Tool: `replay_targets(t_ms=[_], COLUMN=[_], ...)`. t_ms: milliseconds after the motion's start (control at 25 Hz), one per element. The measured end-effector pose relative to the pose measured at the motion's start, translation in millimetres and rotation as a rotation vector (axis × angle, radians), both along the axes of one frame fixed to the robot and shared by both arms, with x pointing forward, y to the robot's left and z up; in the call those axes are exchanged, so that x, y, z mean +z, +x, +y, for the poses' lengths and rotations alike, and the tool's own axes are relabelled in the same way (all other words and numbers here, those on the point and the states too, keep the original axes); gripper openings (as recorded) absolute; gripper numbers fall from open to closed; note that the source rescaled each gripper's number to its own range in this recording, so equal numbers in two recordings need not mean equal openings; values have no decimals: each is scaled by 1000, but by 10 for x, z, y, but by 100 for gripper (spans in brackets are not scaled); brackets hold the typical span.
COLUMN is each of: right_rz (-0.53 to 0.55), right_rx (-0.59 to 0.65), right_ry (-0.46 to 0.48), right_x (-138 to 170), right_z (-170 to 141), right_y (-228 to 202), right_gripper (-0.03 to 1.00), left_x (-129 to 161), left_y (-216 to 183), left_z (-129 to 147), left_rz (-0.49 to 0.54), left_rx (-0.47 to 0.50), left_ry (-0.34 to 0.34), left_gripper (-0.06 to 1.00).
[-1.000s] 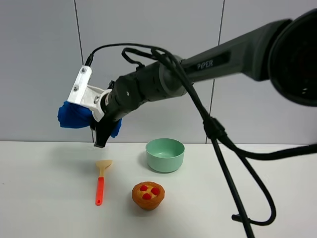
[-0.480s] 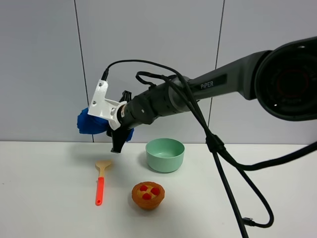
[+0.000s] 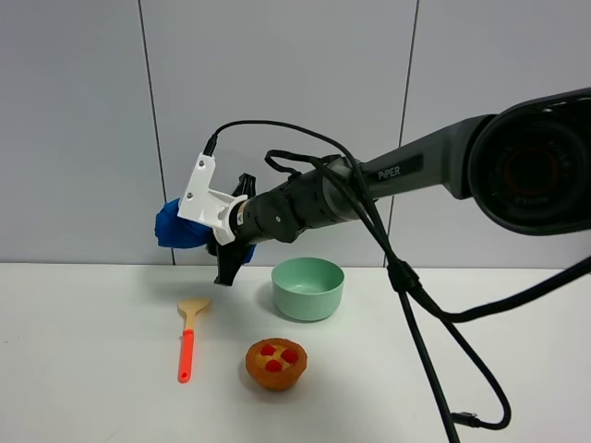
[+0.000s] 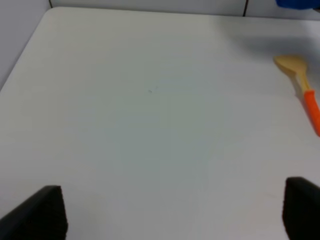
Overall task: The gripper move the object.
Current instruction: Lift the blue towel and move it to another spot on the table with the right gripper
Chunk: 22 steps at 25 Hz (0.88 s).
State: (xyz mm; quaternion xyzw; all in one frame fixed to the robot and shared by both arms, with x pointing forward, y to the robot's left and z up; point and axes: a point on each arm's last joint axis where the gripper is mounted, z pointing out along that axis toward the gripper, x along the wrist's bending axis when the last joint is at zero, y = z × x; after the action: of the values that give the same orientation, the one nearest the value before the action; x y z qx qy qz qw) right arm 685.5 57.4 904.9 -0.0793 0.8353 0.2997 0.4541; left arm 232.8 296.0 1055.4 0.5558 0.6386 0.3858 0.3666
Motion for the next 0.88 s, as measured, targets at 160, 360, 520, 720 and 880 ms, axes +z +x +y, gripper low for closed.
replay_targets(t_ms=[160, 360, 520, 720, 880], right_rz=[14, 43, 53, 36, 28], right_rx=[-12, -13, -16, -13, -10], right_ry=[9, -7, 9, 53, 59], right_x=[-31, -258, -303, -269, -223], right_z=[-25, -24, -15, 3, 14], right_y=[21, 19, 15, 21, 15], right_gripper=[3, 12, 36, 69, 72], left_x=[0, 0, 0, 0, 0], left_y=[0, 0, 0, 0, 0], left_z=[0, 0, 0, 0, 0], left_rz=[0, 0, 0, 0, 0], left_rx=[0, 0, 0, 0, 0], left_ry=[0, 0, 0, 0, 0], left_gripper=[100, 100, 100, 100, 100])
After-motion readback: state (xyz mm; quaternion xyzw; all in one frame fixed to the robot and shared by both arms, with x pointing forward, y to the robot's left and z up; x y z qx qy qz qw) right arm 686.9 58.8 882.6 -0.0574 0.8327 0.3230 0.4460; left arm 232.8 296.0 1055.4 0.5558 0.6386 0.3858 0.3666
